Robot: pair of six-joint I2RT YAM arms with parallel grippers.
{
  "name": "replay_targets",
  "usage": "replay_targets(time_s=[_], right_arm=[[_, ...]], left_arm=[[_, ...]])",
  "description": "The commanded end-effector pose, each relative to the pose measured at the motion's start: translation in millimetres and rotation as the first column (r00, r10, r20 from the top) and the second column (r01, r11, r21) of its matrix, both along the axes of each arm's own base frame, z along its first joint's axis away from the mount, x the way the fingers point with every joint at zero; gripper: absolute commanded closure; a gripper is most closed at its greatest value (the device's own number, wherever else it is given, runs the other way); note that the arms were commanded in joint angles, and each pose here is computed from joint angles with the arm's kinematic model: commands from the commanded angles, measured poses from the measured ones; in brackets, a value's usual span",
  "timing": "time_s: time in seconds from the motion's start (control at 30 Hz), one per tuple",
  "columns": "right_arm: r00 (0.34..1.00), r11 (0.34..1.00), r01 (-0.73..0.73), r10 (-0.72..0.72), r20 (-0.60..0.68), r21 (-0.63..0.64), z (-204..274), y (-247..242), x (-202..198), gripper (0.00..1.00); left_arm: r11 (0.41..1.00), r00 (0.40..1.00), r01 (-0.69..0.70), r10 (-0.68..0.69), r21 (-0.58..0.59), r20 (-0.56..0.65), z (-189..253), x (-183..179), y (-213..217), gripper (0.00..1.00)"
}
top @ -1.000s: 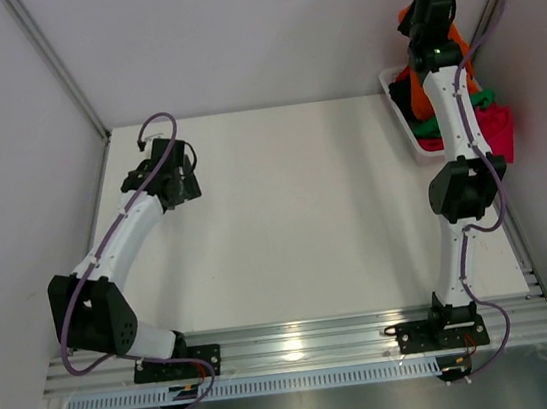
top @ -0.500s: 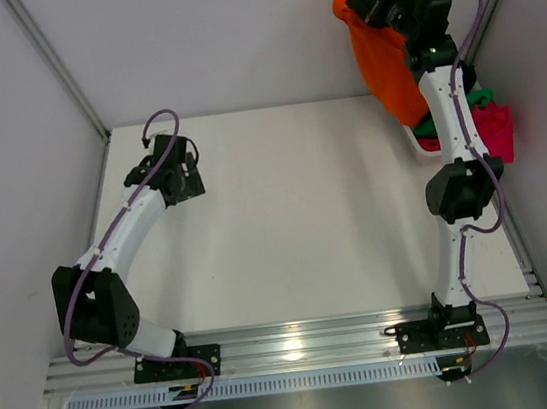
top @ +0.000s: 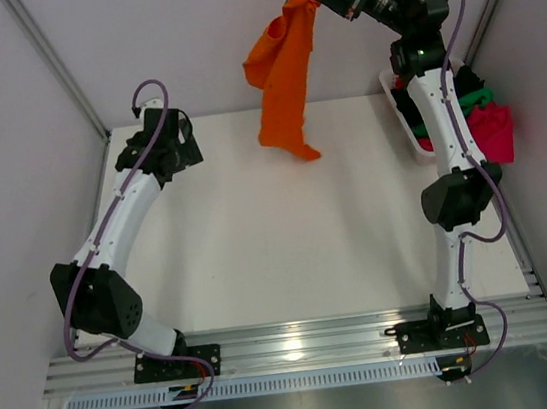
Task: Fold and stack the t-shirts
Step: Grab the tshirt from the pile, then move the tshirt to the center of the board
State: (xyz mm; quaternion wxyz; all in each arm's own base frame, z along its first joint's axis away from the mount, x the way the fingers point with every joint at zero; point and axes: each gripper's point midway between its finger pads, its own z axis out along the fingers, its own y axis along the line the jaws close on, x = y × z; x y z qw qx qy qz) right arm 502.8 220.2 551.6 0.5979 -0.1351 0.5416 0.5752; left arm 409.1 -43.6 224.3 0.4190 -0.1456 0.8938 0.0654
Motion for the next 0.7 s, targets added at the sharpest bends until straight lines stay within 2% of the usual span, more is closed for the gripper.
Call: replay_targets(time_s=[0.0,0.03,0.07,0.37,0.47,0.5,0.57,0.6,0.67], right_arm=[[0.978,0.992,-0.118,0.108,0.178,0.044,71.1,6.7,-83.5,1.0],[0.982,0.99,-0.134,0.127,0.138,0.043,59.5,14.3,-81.2,1.0],[0.979,0.989,-0.14,0.132,0.158,0.039,67.5,16.2,-96.7,1.0],[0.962,0.963,-0.268,0.267,0.049,0.021,57.9,63.5,-166.2,1.0],[0.941,0.941,-0.332,0.335,-0.048,0.066,37.4,83.1,-180.0,1.0],[0.928,0.936,-0.342,0.35,-0.128,0.084,10.9,94.7,-174.1,1.0],[0.906,0.921,-0.363,0.385,-0.179,0.14,0.0,98.8,-180.2,1.0],[0.888,0.919,-0.361,0.391,-0.242,0.161,-21.7,105.4,-175.5,1.0],[0.873,0.908,-0.383,0.416,-0.253,0.171,-29.4,113.1,-177.9,1.0]], left_arm=[[1.0,0.997,0.013,-0.012,-0.012,0.072,24.9,17.5,-3.0,0.06],[1.0,0.997,0.011,-0.011,-0.008,0.079,28.2,19.6,-2.6,0.06],[1.0,0.996,0.01,-0.009,-0.005,0.087,30.7,21.4,-2.2,0.06],[1.0,0.992,-0.004,0.001,0.027,0.127,47.1,36.0,1.2,0.05],[1.0,0.99,-0.005,0.002,0.022,0.141,54.6,42.2,-0.4,0.05],[1.0,0.989,-0.006,0.003,0.02,0.148,57.7,43.8,-0.8,0.05],[1.0,0.989,-0.006,0.002,0.027,0.15,59.0,45.9,-0.3,0.05],[1.0,0.987,-0.007,0.003,0.026,0.163,64.7,47.0,-0.3,0.05],[0.999,0.986,-0.009,0.003,0.032,0.164,65.5,47.8,0.5,0.05]])
